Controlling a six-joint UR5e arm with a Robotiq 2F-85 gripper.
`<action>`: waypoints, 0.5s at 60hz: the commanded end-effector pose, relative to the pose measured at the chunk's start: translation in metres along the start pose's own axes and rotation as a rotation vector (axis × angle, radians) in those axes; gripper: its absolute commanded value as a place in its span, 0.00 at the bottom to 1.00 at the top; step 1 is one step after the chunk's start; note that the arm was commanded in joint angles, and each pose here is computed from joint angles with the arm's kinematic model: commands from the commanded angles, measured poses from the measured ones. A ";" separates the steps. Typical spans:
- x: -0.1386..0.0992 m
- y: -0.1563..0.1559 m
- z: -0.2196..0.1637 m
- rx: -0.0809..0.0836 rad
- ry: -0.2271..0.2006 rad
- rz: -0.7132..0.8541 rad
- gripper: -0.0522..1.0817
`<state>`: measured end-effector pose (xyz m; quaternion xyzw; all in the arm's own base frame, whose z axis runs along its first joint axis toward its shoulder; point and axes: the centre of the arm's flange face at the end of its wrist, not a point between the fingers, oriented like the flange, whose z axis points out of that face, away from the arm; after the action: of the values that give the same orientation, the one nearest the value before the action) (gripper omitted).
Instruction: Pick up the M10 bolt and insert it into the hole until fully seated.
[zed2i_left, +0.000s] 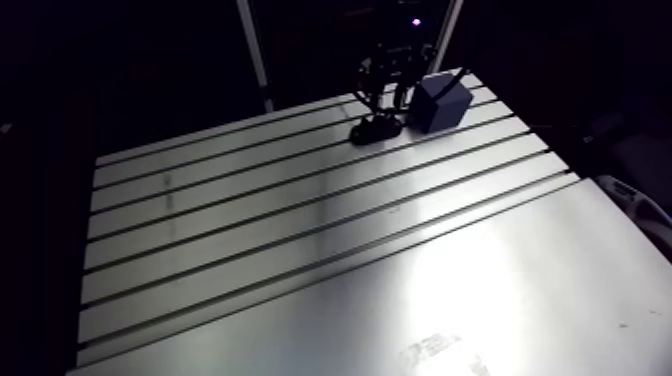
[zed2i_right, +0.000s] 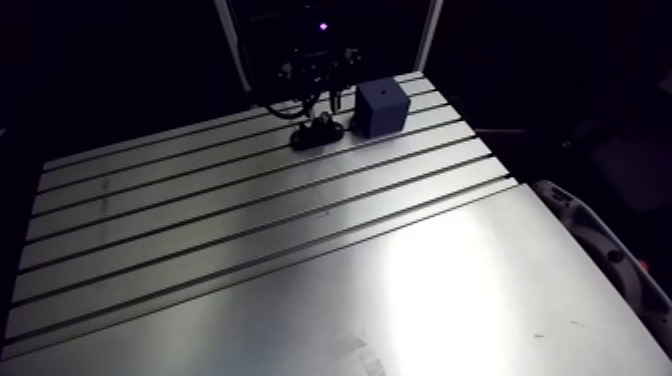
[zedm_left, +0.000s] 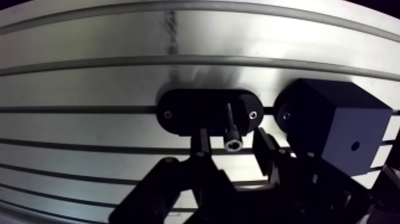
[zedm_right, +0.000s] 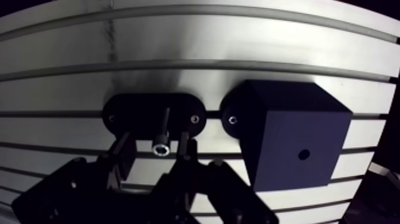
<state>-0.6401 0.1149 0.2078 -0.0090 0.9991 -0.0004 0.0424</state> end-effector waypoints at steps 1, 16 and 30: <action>0.000 0.001 0.002 0.001 -0.002 0.001 0.51; 0.000 0.001 0.002 0.001 -0.003 0.001 0.51; 0.000 0.001 0.003 0.001 -0.003 0.001 0.53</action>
<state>-0.6396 0.1156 0.2061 -0.0087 0.9990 -0.0008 0.0434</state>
